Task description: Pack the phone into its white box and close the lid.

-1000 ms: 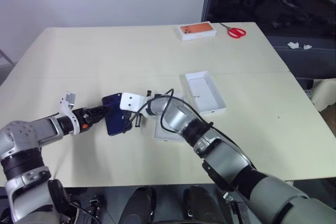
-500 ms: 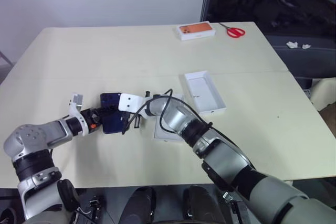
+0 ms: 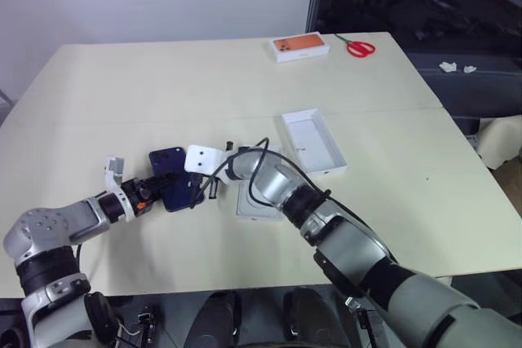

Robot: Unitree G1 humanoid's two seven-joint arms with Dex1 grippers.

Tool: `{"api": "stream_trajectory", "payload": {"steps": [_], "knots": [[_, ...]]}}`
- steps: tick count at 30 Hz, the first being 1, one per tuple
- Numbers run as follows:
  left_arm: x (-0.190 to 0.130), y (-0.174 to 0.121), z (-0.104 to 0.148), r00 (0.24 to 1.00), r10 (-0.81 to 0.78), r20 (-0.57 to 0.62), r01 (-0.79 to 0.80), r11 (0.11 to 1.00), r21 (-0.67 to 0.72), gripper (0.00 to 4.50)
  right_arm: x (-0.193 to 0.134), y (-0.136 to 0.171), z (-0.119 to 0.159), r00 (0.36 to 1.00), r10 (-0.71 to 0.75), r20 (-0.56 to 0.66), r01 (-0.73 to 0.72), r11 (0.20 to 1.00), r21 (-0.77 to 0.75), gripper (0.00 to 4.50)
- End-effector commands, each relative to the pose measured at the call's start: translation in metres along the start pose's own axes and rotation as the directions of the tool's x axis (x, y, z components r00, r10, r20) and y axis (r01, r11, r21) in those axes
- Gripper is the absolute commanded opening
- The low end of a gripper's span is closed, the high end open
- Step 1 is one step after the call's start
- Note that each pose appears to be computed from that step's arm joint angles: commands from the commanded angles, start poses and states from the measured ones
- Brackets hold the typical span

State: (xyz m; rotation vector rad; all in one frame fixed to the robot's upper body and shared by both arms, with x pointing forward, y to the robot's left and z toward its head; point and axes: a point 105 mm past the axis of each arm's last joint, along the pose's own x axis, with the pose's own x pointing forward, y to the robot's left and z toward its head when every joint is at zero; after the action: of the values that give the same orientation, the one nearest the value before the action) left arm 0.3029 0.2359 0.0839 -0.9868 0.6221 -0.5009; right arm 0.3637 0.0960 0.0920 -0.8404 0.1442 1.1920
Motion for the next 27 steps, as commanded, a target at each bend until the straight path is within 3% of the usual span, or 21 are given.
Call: {"api": "stream_trajectory", "payload": {"steps": [1,4,12,16,21,23,27], "knots": [[0.0,0.012,-0.007,1.0,0.028,-0.008,-0.028,0.999,-0.046,1.81,-0.003,-0.007,0.011,0.999,-0.018,0.033,0.019,1.0,-0.025,0.0],[0.001,0.01,-0.009,1.0,0.009,-0.01,-0.01,0.998,-0.055,0.39,-0.004,-0.007,0.011,0.999,-0.018,0.032,0.019,0.999,-0.026,0.0],[0.001,0.004,-0.016,0.998,-0.067,-0.011,0.066,0.993,-0.101,0.39,-0.009,-0.015,0.013,0.998,-0.037,0.048,0.038,0.999,-0.02,0.0],[-0.003,0.002,-0.016,0.994,-0.105,0.006,0.105,0.986,-0.129,0.39,-0.028,-0.031,0.039,0.97,-0.037,0.24,-0.017,0.975,0.22,0.0],[-0.006,-0.002,-0.009,0.99,-0.137,0.044,0.142,0.979,-0.144,0.39,-0.055,-0.051,0.058,0.918,-0.071,0.391,-0.083,0.928,0.364,0.0],[-0.007,-0.003,-0.006,0.988,-0.146,0.058,0.154,0.977,-0.145,0.39,-0.072,-0.059,0.067,0.868,-0.096,0.488,-0.163,0.872,0.461,0.0],[-0.012,-0.012,0.0,0.973,-0.214,0.083,0.226,0.96,-0.166,0.32,-0.098,-0.067,0.059,0.842,-0.131,0.523,-0.179,0.847,0.501,1.36]]}}
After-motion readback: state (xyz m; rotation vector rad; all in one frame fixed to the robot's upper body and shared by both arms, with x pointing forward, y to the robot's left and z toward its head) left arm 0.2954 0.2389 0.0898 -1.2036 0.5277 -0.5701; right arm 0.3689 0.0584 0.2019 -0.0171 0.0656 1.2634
